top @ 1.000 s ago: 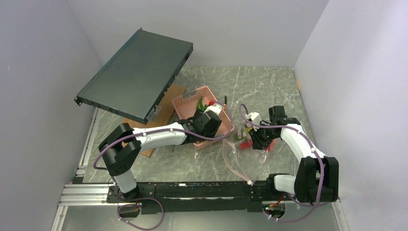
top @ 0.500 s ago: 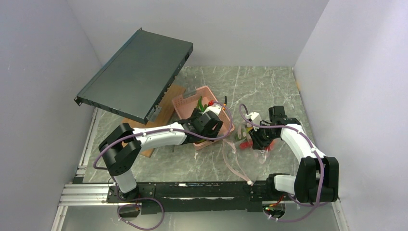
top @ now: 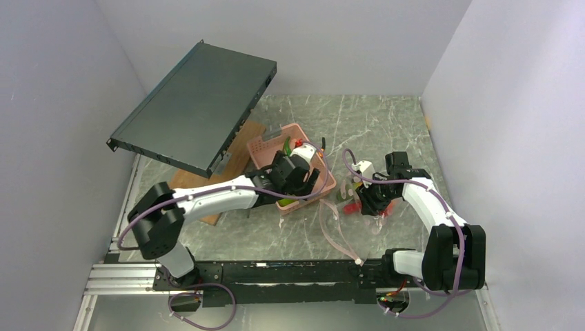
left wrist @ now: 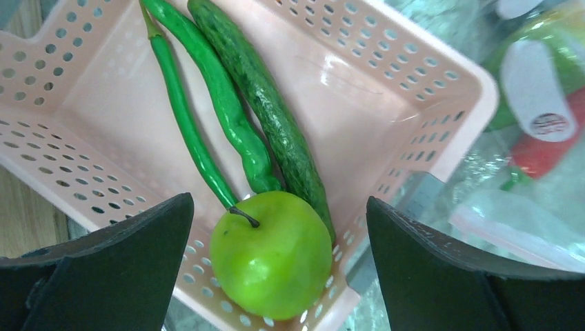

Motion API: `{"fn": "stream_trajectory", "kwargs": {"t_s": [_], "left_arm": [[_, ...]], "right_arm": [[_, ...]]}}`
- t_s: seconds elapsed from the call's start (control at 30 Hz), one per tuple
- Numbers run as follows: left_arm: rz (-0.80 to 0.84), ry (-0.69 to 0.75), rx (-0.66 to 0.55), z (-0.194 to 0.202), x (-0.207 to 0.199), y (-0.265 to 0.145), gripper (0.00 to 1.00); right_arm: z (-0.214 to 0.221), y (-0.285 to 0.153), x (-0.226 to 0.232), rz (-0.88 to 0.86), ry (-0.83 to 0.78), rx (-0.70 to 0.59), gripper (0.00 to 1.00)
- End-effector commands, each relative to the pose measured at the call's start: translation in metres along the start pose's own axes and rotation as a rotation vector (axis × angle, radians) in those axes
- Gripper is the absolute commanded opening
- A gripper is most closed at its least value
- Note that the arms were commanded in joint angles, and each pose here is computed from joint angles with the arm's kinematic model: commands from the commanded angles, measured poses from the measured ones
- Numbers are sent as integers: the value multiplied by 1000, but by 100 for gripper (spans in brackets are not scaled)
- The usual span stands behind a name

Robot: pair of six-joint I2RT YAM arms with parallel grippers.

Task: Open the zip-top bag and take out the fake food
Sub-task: Place the fake fruit in the bin.

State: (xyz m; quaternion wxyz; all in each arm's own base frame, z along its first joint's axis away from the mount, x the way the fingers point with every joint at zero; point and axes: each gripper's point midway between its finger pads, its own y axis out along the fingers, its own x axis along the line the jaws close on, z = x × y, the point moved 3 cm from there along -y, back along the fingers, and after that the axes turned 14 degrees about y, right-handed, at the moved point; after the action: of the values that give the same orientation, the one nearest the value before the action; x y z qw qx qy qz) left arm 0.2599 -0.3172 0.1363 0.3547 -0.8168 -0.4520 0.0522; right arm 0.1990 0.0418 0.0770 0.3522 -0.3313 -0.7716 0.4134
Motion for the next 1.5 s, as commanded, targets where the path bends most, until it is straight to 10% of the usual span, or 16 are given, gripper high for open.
{"fn": "stream_trajectory", "kwargs": {"t_s": [0.0,0.87,1.47], "left_arm": [[53,-82,-134,-26,5,-31,100],[499,-151,-398,-7,-31,-116,100],[573,324,-607,35,-120,-121,89]], "right_arm": [[-1,-2,2,-10,-10,-16,45],[-8,-9,6,-13,-51,-68,47],[8,-24,40,-177,-499,-122,48]]}}
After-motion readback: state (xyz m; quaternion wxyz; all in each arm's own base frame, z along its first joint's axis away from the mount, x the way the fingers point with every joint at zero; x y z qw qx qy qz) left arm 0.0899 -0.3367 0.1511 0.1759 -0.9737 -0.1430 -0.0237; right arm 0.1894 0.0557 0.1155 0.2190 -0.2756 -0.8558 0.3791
